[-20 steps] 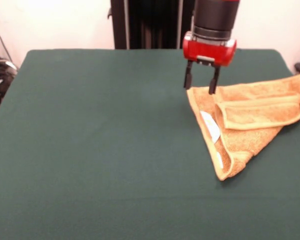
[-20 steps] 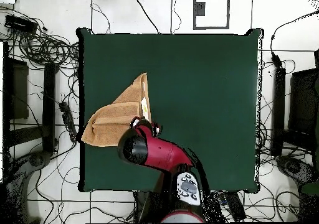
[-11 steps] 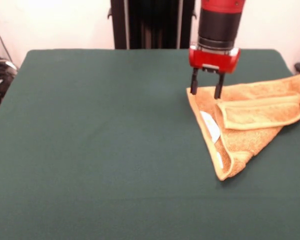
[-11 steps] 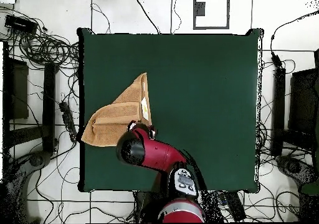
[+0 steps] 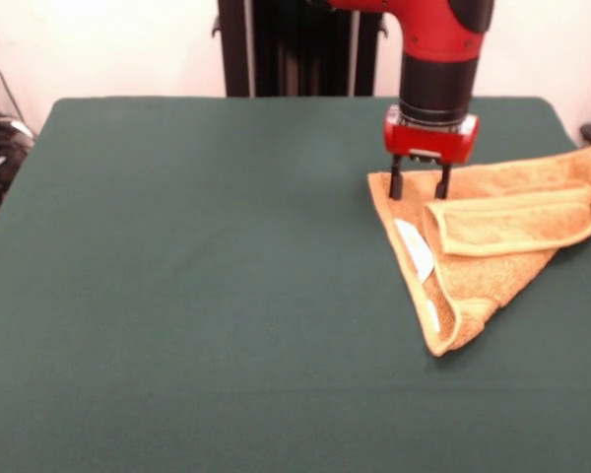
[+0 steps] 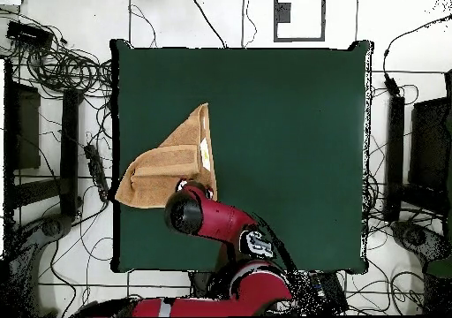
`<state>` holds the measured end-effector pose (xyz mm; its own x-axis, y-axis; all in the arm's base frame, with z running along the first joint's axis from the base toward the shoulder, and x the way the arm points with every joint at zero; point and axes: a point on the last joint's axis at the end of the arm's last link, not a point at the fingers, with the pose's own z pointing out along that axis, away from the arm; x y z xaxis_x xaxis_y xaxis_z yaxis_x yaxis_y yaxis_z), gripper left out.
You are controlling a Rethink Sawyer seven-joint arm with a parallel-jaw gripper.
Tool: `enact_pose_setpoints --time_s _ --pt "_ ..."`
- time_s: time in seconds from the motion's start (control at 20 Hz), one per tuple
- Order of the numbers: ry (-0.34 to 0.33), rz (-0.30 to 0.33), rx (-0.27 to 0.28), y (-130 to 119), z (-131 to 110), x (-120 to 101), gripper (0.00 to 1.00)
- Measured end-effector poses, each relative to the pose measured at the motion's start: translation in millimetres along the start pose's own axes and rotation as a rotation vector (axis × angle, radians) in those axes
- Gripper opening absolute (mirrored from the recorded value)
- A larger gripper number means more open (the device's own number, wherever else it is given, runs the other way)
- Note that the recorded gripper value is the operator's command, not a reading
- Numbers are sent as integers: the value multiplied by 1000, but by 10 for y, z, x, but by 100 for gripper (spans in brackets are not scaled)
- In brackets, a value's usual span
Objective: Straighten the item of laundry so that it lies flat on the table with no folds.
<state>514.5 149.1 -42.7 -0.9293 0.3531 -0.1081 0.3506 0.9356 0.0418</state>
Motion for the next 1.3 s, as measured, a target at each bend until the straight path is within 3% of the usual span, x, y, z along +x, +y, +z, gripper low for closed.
enact_pose_setpoints --time_s 0.6,0.65,1.3 --pt "4 8 -7 -10 -1 -6 100" --pt "5 10 -6 -25 0 -8 0" --pt "4 13 -6 -35 3 -16 0"
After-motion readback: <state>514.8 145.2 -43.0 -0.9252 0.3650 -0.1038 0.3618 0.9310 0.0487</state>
